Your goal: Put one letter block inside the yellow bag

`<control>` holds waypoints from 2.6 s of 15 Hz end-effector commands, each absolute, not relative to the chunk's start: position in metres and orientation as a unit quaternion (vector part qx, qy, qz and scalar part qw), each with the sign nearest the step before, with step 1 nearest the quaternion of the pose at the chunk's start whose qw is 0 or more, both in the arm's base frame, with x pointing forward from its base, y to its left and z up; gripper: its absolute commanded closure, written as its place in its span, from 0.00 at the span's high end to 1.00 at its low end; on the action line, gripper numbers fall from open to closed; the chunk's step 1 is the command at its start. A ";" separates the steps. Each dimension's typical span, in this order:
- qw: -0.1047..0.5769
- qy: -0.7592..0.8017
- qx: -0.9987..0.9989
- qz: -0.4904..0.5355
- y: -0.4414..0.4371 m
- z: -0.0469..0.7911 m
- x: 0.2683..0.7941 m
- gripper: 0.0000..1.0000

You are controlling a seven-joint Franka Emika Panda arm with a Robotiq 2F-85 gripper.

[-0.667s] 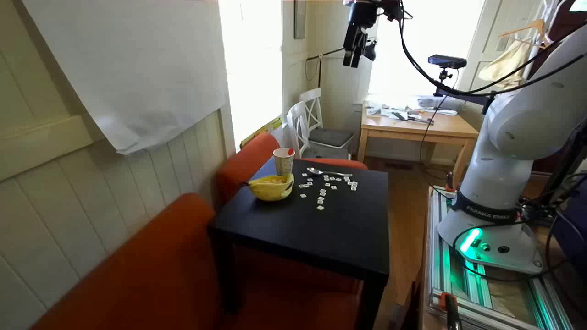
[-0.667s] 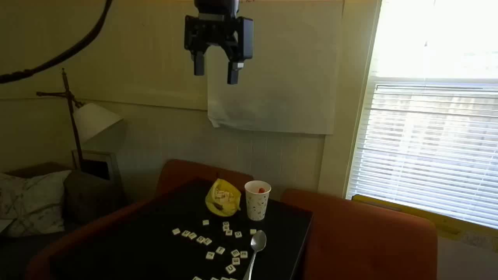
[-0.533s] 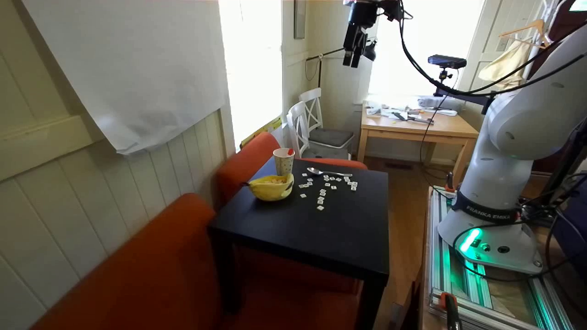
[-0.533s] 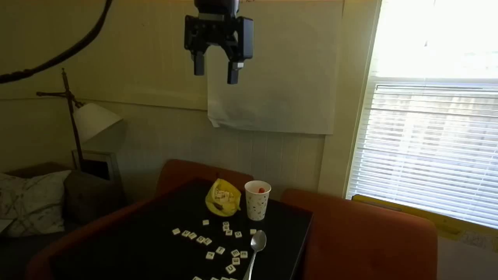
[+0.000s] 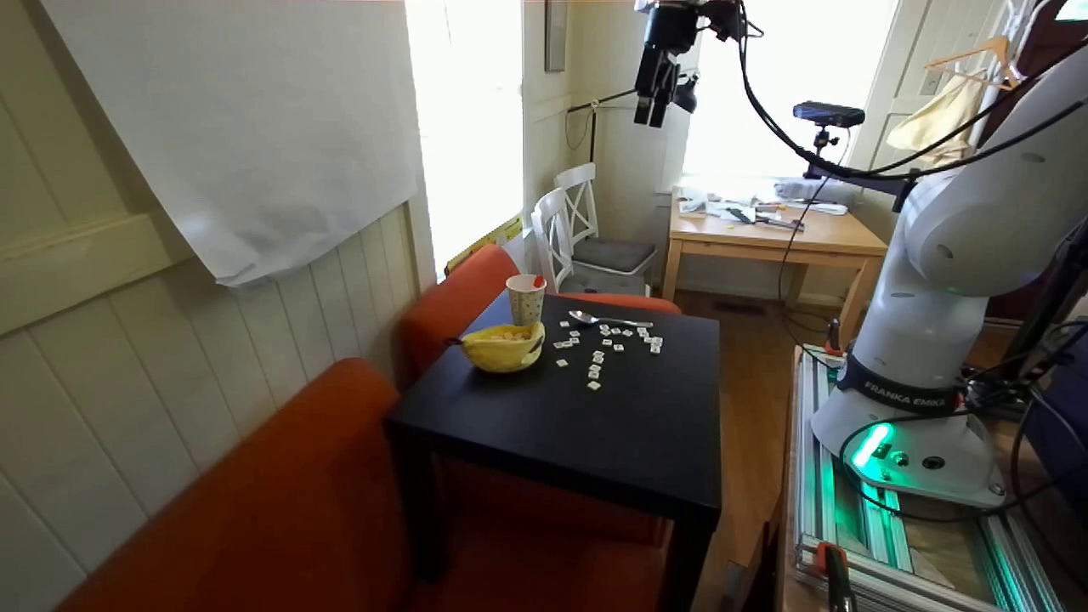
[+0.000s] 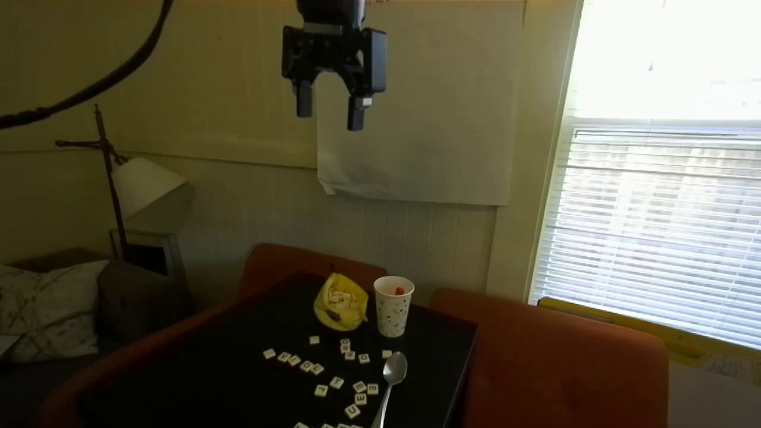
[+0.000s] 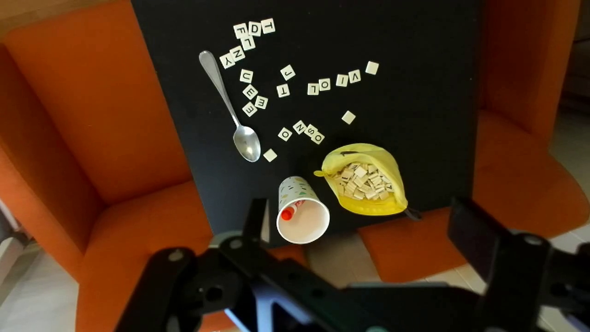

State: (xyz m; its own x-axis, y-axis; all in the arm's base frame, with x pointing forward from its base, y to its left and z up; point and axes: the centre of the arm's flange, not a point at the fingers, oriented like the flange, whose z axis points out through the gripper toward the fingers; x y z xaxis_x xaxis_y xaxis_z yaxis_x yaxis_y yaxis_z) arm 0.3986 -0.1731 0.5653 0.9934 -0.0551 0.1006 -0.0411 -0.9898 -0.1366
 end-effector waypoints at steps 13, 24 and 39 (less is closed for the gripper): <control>-0.013 0.236 -0.971 -0.025 -0.084 0.377 0.454 1.00; 0.029 0.267 -0.963 -0.033 -0.061 0.283 0.452 1.00; -0.037 0.236 -0.971 -0.024 -0.007 0.224 0.488 1.00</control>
